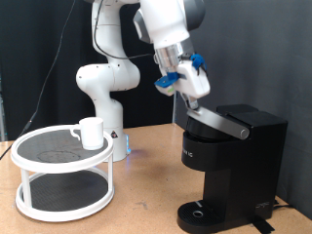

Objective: Make a cup of coffee with the keurig machine

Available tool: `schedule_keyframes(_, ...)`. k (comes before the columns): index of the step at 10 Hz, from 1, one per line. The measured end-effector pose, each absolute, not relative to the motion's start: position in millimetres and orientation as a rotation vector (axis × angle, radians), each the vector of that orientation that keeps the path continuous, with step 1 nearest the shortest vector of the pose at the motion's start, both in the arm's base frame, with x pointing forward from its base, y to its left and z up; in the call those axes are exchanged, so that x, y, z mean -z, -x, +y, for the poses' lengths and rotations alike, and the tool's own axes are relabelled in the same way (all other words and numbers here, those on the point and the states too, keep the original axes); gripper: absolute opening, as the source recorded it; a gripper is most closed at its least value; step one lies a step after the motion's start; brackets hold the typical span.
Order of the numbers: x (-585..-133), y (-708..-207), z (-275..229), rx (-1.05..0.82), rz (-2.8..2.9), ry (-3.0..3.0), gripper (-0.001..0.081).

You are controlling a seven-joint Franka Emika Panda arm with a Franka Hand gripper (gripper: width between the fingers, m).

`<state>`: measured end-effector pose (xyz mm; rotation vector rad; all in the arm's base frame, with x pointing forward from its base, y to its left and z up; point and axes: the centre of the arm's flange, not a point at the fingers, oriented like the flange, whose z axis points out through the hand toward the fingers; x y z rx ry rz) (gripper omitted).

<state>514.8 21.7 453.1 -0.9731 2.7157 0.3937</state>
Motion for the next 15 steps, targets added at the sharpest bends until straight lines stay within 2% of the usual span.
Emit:
schedule_keyframes(4,-405.2,-515.8,12.8,-0.379,2.746,0.986,0.0)
schedule_keyframes(10,-403.5,-511.9,10.0,-0.392,2.696,1.049,0.0)
schedule_keyframes(15,-399.0,-486.9,0.7,-0.444,2.583,0.948,0.0)
